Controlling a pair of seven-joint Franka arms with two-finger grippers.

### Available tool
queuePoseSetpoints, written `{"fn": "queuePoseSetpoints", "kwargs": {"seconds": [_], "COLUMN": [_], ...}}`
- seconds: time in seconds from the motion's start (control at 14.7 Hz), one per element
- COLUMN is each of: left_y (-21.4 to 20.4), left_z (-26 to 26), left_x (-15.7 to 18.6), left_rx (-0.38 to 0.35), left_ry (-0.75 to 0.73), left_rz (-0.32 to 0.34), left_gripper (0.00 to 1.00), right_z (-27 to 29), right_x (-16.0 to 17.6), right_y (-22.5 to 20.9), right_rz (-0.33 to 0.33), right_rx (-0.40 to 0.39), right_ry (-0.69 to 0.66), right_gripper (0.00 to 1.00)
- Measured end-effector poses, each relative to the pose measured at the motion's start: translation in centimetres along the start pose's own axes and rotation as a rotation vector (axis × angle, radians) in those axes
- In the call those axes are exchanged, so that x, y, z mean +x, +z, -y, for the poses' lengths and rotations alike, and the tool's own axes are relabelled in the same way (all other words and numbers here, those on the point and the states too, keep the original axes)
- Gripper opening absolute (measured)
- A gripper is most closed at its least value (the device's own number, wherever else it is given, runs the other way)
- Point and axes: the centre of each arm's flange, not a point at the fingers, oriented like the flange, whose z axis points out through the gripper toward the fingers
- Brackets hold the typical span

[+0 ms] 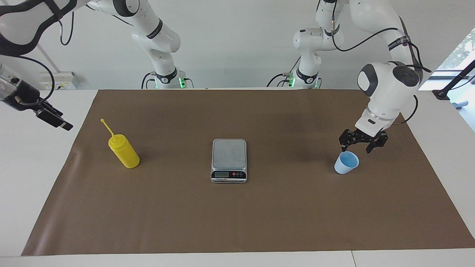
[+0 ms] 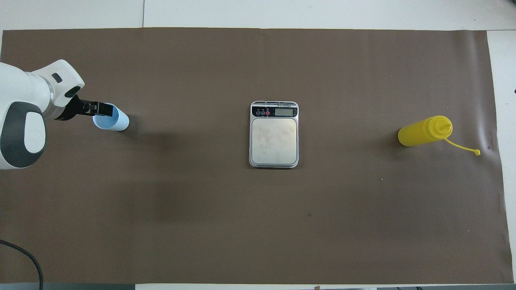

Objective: Pour seasoning into cup on scale with both arms

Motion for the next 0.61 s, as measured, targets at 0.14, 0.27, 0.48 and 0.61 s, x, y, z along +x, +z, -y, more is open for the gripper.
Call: {"fn": "queuePoseSetpoints", "kwargs": {"seconds": [0.14, 0.27, 0.48, 0.61], "left_y": [2.0, 3.5, 5.0, 5.5], "left_z": [1.7, 2.7, 2.5, 2.5], "left_x": [-0.4, -1.0, -1.8, -2.0], "left_rx": [0.006, 0.009, 0.008, 0.009], "left_ry": [-0.02, -0.031, -0.031, -0.035], "left_rz": [-0.007, -0.014, -0.007, -0.01], "left_gripper": [1.0, 1.0, 0.83, 0.59], "right_z": [-3.2, -5.1, -9.2, -11.3], "right_x": [2.6, 3.9, 7.8, 10.0], "right_y": [0.6, 1.2, 5.2, 8.0], "right_rz": [0.053, 0.119, 0.263, 0.336], "right_rx": [0.072, 0.142, 0.247, 0.289], "right_ry": [0.096, 0.196, 0.331, 0.419], "right_gripper": [1.0, 1.0, 1.0, 1.0]}}
